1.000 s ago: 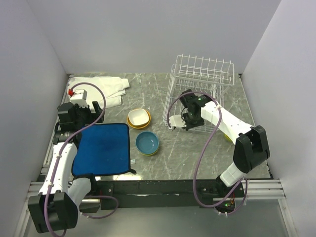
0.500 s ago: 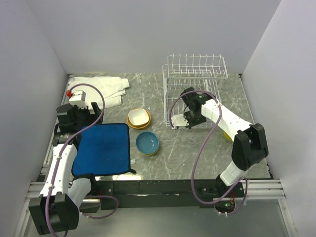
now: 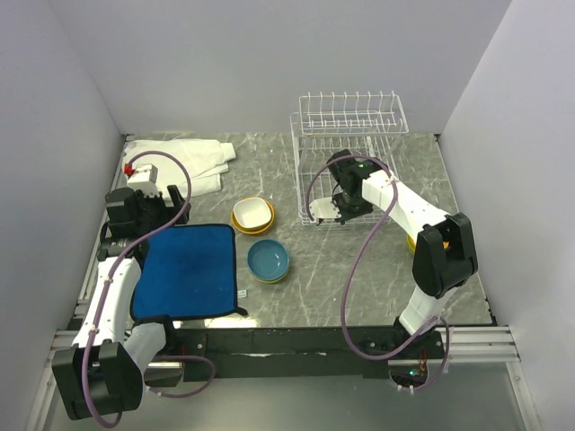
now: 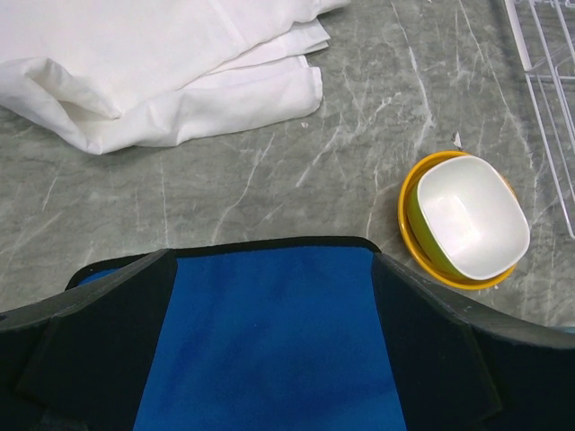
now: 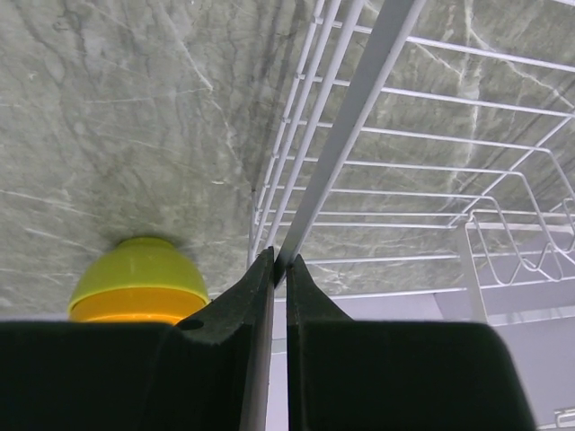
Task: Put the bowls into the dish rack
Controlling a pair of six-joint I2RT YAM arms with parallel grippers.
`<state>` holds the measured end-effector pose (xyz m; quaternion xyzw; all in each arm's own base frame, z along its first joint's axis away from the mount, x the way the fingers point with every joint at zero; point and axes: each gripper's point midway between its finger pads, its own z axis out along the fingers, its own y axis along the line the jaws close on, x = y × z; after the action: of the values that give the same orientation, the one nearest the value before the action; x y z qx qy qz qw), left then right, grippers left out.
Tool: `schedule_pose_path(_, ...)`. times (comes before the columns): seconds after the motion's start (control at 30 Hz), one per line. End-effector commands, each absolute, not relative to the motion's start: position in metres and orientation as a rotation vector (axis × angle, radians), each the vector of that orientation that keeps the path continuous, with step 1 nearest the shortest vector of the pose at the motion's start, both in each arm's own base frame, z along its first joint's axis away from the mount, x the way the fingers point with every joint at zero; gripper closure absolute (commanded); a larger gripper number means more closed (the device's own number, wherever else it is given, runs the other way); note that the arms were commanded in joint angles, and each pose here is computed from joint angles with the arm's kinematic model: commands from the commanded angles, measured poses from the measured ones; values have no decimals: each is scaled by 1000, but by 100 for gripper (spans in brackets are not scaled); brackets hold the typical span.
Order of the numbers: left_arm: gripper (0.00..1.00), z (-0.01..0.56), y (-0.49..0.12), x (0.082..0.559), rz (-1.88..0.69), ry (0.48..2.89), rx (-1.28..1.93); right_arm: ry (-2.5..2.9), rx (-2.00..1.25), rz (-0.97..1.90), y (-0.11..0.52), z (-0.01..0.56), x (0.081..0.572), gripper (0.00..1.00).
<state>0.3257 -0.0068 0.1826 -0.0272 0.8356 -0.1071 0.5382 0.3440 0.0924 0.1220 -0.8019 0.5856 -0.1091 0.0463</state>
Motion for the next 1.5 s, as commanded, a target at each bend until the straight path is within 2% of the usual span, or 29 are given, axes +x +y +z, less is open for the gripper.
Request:
schedule_pose_path(0.0,3,206,-11,333,-284,1921,-32,1705,-2333,-505,95,165,368,73)
schedule_pose_path(0.1,3,209,-13,329,-283,1918,-4,1699,-2226,-514,95,188,356,56)
schedule_pose_path(0.2,3,212,-16,326,-287,1909,22,1708,-2078,-536,96,214,351,48)
schedule_pose_path(0.37,3,215,-16,327,-298,1910,4,1823,-1882,-416,102,232,332,41)
schedule_pose_path(0.4,3,215,-16,327,-299,1912,-7,1836,-1825,-370,107,238,326,33)
schedule_pose_path(0.53,3,211,-13,328,-298,1940,-44,1815,-1731,-158,145,239,302,32)
schedule_pose_path(0.8,3,194,8,325,-203,2016,-197,1945,-1372,240,271,240,252,35)
schedule_pose_path(0.93,3,194,28,321,-88,2014,-293,1969,-1368,265,302,220,253,41)
schedule_pose_path(1.27,3,204,58,307,56,2024,-427,2094,-1337,525,391,187,208,39)
schedule_pose_path(1.47,3,209,65,297,116,2001,-421,2255,-1256,629,415,163,193,41)
